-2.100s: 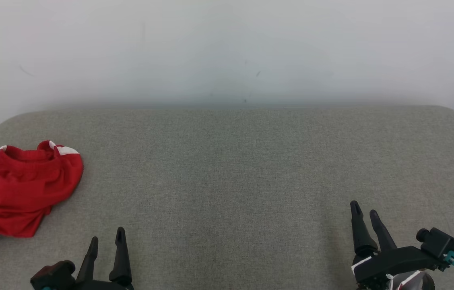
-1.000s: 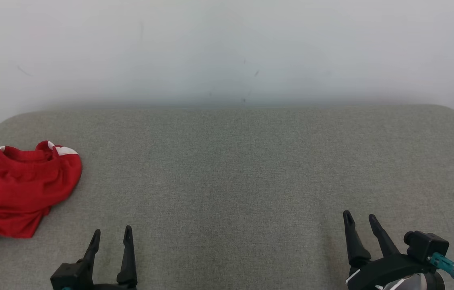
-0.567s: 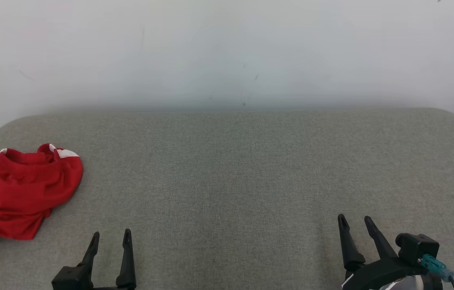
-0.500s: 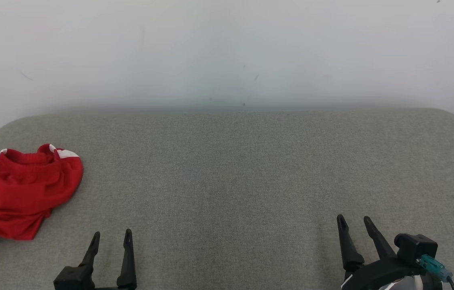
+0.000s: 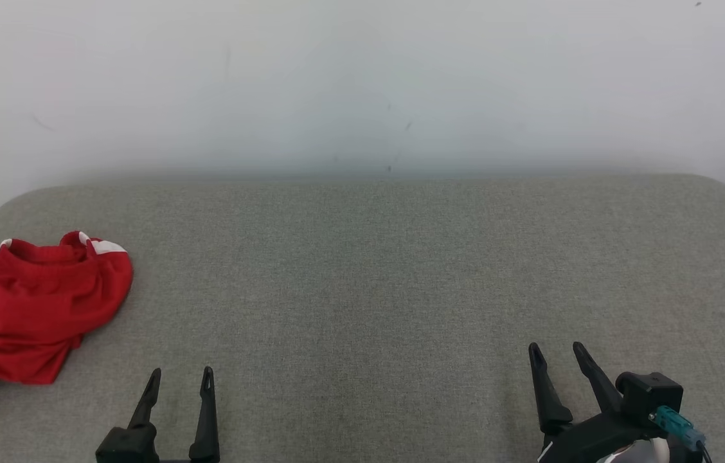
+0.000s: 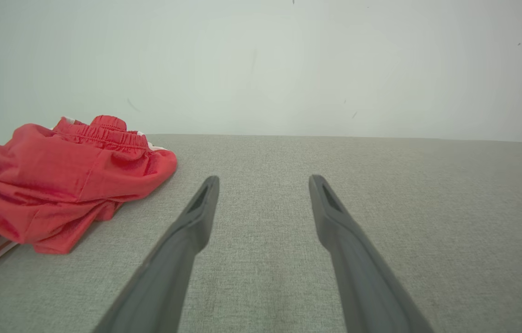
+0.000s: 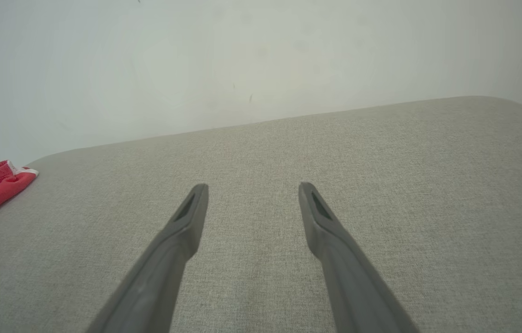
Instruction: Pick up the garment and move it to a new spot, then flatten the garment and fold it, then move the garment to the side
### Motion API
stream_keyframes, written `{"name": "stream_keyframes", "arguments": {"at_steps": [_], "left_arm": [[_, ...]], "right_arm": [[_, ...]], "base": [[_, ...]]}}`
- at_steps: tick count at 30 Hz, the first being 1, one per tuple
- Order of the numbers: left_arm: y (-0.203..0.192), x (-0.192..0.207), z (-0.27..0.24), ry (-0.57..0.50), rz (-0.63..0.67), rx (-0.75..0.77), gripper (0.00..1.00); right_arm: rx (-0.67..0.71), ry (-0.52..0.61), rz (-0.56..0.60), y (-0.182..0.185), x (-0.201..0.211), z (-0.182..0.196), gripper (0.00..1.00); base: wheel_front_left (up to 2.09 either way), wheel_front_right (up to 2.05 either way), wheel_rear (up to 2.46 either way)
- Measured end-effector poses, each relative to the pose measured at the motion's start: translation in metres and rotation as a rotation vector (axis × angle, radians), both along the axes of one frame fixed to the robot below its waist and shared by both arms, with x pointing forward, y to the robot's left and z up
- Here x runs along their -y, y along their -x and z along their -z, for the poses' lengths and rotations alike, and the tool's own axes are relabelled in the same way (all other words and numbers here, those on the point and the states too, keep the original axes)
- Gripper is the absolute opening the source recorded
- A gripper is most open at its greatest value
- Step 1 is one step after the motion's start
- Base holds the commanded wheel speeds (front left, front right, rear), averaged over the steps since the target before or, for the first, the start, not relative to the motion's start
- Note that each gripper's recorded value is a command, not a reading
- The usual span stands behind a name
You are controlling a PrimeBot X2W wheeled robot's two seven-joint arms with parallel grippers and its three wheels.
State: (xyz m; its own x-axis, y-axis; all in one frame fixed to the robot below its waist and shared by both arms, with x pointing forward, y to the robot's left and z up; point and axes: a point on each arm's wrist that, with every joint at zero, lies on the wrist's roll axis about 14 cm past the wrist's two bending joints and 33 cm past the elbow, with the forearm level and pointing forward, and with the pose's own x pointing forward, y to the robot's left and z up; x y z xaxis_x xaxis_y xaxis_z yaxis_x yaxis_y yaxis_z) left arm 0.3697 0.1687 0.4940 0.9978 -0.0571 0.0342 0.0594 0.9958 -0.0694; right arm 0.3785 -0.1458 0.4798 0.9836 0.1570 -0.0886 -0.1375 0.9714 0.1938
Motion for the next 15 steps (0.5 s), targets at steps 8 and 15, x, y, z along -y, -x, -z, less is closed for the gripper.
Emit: {"name": "stream_keyframes", "arguments": {"at_steps": [8,15], "left_arm": [[0.0001,-0.0015,0.0009,0.003,-0.007,-0.002,1.0],[0.0005,-0.0019,0.0014,0.008,-0.007,-0.003,1.0]], "right_arm": [[-0.002,0.0,-0.002,-0.0004,-0.0005,0.0006,1.0],[-0.003,-0.001,-0.004,-0.0008,-0.0014,0.0013,1.0]], "base": [[0.0,0.0,0.0],[0.0,0.0,0.0]]}}
